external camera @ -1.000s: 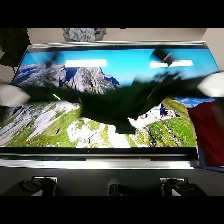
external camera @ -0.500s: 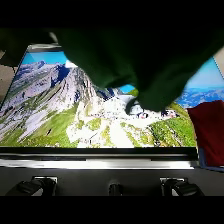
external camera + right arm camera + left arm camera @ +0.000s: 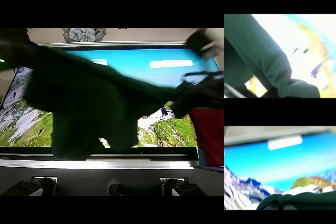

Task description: Fold the shirts.

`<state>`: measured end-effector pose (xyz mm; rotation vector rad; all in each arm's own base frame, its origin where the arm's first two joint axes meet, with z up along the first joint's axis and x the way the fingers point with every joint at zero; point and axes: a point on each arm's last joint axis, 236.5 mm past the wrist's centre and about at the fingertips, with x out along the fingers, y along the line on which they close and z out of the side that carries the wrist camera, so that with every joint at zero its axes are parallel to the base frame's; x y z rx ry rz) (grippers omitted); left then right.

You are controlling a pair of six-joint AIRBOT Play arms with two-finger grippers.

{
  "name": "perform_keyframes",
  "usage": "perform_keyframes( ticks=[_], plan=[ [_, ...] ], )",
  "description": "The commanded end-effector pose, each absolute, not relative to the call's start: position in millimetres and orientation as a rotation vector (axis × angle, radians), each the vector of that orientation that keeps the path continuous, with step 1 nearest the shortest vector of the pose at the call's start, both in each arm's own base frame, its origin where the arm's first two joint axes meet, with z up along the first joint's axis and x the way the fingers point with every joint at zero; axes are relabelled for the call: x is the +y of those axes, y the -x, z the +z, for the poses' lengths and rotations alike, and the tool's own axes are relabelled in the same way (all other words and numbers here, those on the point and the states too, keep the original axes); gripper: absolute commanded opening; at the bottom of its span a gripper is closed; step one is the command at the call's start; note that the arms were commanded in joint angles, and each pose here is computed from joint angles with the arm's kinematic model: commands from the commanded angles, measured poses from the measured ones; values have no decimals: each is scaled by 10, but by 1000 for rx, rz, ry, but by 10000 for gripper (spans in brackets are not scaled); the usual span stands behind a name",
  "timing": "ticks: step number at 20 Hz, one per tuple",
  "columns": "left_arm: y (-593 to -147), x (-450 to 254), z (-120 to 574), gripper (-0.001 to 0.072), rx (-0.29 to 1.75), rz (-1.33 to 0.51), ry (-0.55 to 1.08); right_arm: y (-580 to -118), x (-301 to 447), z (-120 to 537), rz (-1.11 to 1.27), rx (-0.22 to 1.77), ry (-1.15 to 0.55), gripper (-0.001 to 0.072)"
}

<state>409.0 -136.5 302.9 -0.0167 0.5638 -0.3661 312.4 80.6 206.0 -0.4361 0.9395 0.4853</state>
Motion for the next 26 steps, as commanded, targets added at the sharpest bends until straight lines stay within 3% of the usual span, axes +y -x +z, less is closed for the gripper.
perform_keyframes(
  ticks=[1,5,8,9,10,11,12,15,19,23,26],
  plan=[
    [-4673,-1336,1695,30,802,-302,-58,-3705,990,1030,495,1016,351,43],
    [-5178,-1437,847,31,871,-288,-60,-4787,1346,467,440,830,128,44],
    [-5154,-1439,342,36,998,-264,-32,-4956,1489,-60,422,896,-32,45],
    [-5092,-1430,211,95,1053,-244,-3,-4929,1545,-182,431,930,-73,46],
    [-5027,-1415,140,290,1095,-228,14,-4896,1587,-225,441,951,-99,81],
    [-4965,-1366,126,570,1127,-220,15,-4867,1593,-195,450,959,-98,235],
    [-4915,-1264,156,625,1159,-204,19,-4830,1548,-96,466,968,-83,479],
    [-4648,-639,292,622,1297,-115,72,-4676,1077,295,512,994,-15,555],
    [-3753,-109,34,602,1546,-100,371,-4064,216,141,503,1237,-77,550],
    [-2849,-76,-462,601,1593,-115,596,-3570,257,-170,601,1390,-115,573],
    [-2690,-278,-672,600,1551,-159,716,-3420,441,-371,641,1431,-109,629]
  ],
)
